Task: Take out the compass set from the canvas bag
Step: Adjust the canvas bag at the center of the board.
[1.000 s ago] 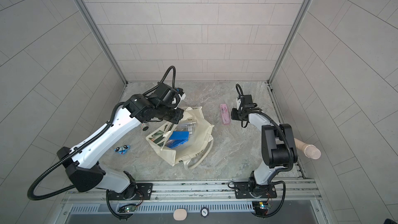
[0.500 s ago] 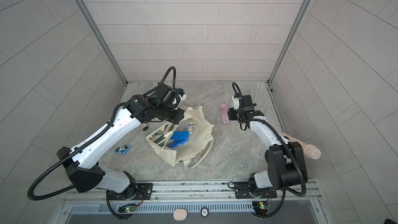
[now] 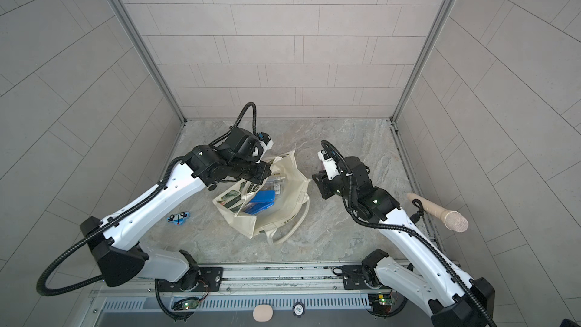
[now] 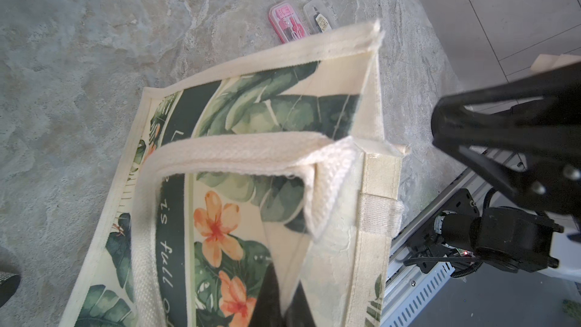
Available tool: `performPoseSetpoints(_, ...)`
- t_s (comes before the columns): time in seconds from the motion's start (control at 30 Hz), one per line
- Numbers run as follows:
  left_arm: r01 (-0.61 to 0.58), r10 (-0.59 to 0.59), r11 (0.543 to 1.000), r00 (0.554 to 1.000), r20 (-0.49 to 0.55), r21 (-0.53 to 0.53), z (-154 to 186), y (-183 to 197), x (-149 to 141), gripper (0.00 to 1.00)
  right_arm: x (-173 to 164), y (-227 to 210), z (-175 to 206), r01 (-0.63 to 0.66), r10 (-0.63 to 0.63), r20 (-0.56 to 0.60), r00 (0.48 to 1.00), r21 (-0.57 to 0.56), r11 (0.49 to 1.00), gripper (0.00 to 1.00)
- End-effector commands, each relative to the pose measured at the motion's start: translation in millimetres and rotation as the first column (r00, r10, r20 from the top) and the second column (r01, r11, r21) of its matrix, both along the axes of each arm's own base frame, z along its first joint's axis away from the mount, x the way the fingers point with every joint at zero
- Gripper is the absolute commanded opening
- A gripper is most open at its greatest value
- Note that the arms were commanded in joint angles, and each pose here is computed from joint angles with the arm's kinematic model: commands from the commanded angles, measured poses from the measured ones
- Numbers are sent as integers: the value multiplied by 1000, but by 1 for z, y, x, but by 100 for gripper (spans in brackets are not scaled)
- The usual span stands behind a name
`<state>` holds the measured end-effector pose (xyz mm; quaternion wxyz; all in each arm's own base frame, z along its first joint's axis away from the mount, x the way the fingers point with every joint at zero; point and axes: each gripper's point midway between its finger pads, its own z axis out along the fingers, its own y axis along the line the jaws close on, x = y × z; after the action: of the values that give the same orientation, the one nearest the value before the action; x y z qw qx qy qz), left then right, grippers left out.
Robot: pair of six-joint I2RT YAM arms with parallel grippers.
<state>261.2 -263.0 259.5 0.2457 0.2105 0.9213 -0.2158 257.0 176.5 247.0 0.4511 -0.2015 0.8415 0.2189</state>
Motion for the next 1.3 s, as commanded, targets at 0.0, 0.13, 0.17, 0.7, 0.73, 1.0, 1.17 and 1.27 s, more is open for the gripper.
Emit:
performPoseSetpoints(0.0, -10, 10, 1000, 1000, 0, -7, -3, 3, -1, 0, -22, 1, 4, -58, 60, 26, 998, -56, 997, 32)
performPoseSetpoints(0.13, -20, 21, 999, 1000, 8, -38, -10, 2, -1, 0, -47, 8, 2, -177, 182, 38, 983, -119, 977, 33)
performPoseSetpoints(0.17, -24, 24, 999, 1000, 8, -48, -12, 1, -1, 0, -50, 9, 0, -189, 194, 33, 980, -122, 974, 33)
performPoseSetpoints(0.7, -20, 27, 996, 996, 80, -89, 28, 5, -3, 0, -21, 30, 52, -231, 255, 102, 962, -201, 952, 52)
performPoseSetpoints(0.73, -19, 26, 995, 996, 82, -94, 30, 5, -4, 0, -15, 34, 54, -235, 258, 95, 961, -208, 950, 52)
performPoseSetpoints(1.0, -21, 30, 995, 996, 89, -100, 37, 6, -5, 0, 20, 62, 54, -251, 262, 19, 965, -225, 941, 51)
performPoseSetpoints(1.17, -16, 26, 994, 995, 96, -106, 44, 6, -5, 0, 35, 73, 46, -228, 228, -25, 973, -194, 954, 47)
performPoseSetpoints(1.27, -8, 18, 995, 995, 96, -104, 47, 4, -4, 0, 44, 77, 41, -199, 193, -48, 980, -178, 964, 43)
